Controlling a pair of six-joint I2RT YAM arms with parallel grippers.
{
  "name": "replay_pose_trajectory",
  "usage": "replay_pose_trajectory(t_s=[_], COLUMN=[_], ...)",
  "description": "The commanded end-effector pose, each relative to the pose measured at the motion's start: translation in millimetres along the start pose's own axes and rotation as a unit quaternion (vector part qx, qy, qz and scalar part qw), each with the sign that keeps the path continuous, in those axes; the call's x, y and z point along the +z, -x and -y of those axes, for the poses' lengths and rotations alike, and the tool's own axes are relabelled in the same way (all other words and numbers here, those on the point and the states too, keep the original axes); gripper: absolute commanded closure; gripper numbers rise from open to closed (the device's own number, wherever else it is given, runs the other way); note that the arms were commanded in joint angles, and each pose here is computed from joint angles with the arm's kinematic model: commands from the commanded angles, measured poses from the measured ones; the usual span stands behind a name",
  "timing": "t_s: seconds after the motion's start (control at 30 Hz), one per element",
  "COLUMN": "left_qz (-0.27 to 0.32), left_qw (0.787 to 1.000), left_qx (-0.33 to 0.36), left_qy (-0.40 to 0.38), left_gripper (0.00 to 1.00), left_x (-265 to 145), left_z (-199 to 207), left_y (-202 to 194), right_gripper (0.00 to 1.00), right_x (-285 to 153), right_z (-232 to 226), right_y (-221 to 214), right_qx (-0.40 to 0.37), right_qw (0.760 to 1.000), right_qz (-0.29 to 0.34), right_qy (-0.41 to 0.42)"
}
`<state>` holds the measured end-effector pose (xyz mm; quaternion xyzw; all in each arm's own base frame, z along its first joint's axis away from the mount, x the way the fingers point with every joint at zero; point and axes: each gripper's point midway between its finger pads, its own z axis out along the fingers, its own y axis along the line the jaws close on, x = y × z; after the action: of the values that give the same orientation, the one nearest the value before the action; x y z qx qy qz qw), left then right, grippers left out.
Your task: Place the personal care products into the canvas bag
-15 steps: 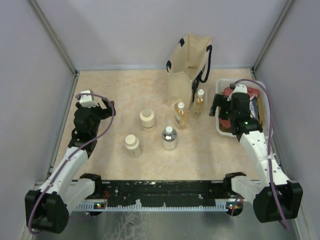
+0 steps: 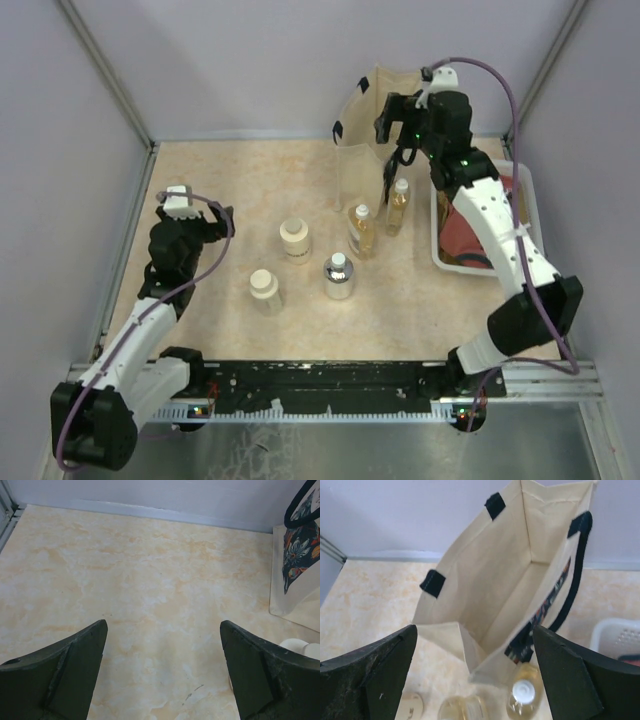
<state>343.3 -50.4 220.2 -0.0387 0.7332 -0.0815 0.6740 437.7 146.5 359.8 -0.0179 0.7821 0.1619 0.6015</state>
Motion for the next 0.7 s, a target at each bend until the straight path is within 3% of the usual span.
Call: replay_pose_trajectory(t_s=[0.0,0.3,0.67], left_qz=[0.027,0.06,0.101], left_qw=[0.999,0.99,0.965], left_qx=[0.008,0.018,0.051], left_qy=[-0.042,-0.125,-0.237], left_gripper=[0.01,0.01,0.01], left_x=[13,83,121], left_z=[20,78,176], left_y=[30,102,113], right_gripper=[0.01,0.01,0.01], right_x=[32,38,2], right_z=[-15,1,20], right_y=[14,-13,-35], right_qx=[-0.01,-0.063,-0.076], right_qw=[1.0,0.997,0.994], right_qz=[0.008,-0.016,-0.038], right_qy=[0.009,-0.039,-0.07])
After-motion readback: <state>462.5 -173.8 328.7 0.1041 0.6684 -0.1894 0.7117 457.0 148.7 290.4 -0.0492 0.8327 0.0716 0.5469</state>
